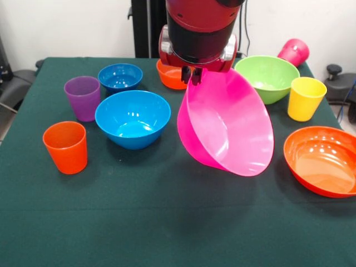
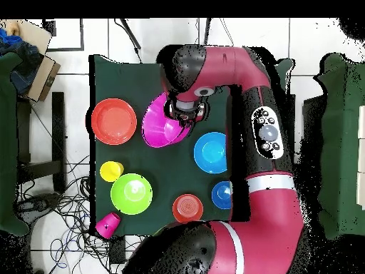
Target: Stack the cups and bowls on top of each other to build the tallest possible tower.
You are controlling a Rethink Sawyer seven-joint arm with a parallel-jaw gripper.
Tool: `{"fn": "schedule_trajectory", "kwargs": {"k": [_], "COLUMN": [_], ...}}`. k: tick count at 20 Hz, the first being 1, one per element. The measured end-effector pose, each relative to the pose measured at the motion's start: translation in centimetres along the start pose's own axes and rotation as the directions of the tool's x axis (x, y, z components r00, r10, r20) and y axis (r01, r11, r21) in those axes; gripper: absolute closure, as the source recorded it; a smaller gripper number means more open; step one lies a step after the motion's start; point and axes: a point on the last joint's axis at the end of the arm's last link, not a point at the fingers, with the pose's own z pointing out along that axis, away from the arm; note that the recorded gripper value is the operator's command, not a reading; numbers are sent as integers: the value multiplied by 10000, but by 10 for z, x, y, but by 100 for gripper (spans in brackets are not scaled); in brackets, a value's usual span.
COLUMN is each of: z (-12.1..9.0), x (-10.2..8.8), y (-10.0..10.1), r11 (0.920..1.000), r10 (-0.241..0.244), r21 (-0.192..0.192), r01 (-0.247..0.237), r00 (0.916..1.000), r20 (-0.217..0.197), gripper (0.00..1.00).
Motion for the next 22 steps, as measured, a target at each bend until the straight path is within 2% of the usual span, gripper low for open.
{"fn": "schedule_trajectory", "kwargs": {"k": [3,7,16,22], "z": [1,-1,-12,-7], "x": [1,1,-5,-17], "y": [0,0,-1,3], "r11": [10000,10000,9999,9998], "r10": [2,24,139,171], "r21": [24,37,-11,-134], "r01": [-2,-23,-139,-174], "r00": [9998,9996,9996,9996], "r20": [-211,-293,-245,-223], "gripper": [100,100,100,100]}}
